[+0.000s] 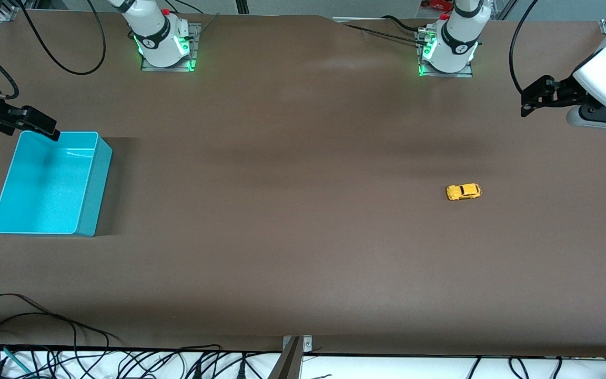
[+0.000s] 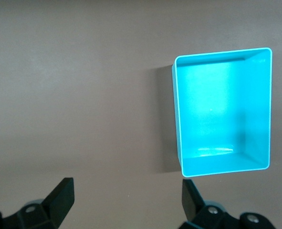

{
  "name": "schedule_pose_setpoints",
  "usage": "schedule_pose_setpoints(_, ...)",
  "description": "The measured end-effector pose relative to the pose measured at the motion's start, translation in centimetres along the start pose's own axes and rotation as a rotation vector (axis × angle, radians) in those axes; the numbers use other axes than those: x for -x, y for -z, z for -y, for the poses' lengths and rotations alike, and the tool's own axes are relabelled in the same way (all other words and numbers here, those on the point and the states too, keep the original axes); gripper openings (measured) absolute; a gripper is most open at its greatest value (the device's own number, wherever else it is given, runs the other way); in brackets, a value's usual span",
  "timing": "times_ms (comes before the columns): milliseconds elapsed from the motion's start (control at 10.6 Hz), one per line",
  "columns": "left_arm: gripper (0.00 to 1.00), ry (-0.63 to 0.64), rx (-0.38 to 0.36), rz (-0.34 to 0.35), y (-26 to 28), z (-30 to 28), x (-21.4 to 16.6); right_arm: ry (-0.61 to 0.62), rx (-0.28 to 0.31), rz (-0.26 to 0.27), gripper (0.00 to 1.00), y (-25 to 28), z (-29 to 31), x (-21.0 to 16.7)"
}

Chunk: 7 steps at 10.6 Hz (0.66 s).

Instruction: Wind up and store yellow beetle car

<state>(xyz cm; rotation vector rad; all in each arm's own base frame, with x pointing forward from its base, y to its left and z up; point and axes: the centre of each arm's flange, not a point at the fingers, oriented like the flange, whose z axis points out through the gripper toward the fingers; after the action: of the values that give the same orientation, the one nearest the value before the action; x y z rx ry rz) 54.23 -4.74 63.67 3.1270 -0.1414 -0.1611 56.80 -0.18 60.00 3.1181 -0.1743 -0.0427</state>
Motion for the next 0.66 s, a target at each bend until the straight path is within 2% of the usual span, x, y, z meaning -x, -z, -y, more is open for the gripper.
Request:
schedule_pose_setpoints(189, 1.00, 0.057, 0.073, -0.002, 0.0, 2.8, 0.0, 0.002, 0.000, -0.003, 1.00, 0.1, 0.1, 0.0)
schedule_pose_setpoints(660, 1.00, 0.053, 0.070, 0.011, -0.6, 2.6, -0.4, 0.002, -0.002, -0.018, 1.00, 0.8, 0.1, 0.0)
